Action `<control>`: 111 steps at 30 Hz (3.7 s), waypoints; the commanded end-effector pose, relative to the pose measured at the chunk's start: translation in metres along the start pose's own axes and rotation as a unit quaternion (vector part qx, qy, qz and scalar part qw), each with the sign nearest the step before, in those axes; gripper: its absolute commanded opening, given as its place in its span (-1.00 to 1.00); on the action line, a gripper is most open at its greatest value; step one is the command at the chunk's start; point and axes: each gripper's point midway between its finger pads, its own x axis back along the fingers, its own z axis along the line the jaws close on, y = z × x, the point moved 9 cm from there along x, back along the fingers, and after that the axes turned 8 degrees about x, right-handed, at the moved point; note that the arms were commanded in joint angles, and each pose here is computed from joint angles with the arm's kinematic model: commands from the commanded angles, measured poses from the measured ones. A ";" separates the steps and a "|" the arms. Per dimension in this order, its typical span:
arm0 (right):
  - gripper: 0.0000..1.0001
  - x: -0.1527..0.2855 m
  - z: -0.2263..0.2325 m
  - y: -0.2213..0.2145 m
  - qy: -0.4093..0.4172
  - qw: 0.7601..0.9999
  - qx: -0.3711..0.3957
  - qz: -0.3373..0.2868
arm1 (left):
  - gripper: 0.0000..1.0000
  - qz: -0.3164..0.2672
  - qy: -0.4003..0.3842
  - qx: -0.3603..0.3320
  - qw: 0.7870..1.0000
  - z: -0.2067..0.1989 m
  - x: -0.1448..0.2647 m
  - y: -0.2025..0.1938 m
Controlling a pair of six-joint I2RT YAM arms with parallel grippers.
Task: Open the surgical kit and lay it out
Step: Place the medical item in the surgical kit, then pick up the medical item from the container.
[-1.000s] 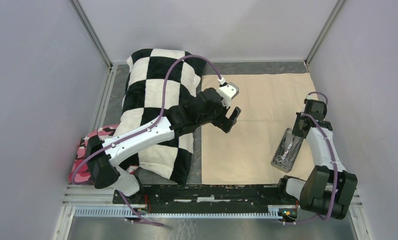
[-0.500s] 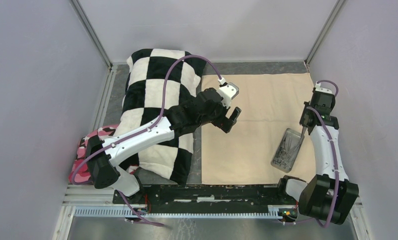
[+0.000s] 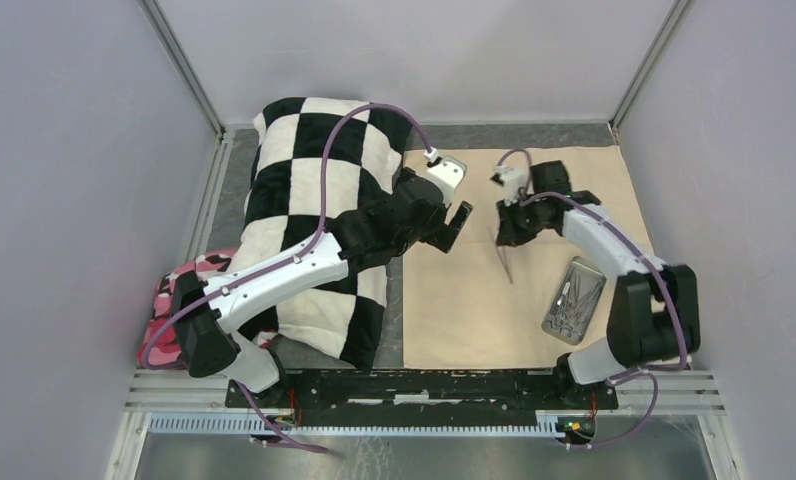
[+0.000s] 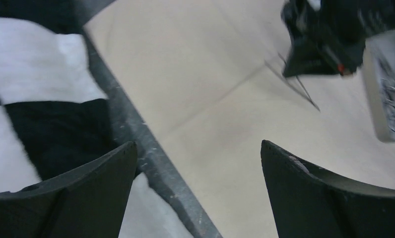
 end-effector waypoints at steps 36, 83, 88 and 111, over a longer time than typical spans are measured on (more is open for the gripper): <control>-0.88 -0.126 0.143 -0.016 0.388 0.897 0.159 0.139 | 0.99 -0.099 0.180 0.065 0.977 0.038 0.027 0.040; 0.16 0.008 0.019 -0.053 -0.026 0.998 -0.057 -0.011 | 0.99 -0.098 0.147 0.066 0.982 0.032 0.032 0.042; 0.14 0.044 -0.023 -0.101 -0.228 0.949 -0.216 -0.005 | 0.99 -0.097 0.143 0.067 0.983 0.031 0.031 0.042; -0.39 0.025 -0.055 -0.148 -0.205 0.907 -0.357 -0.088 | 0.99 -0.088 0.137 0.056 0.985 0.028 0.024 0.037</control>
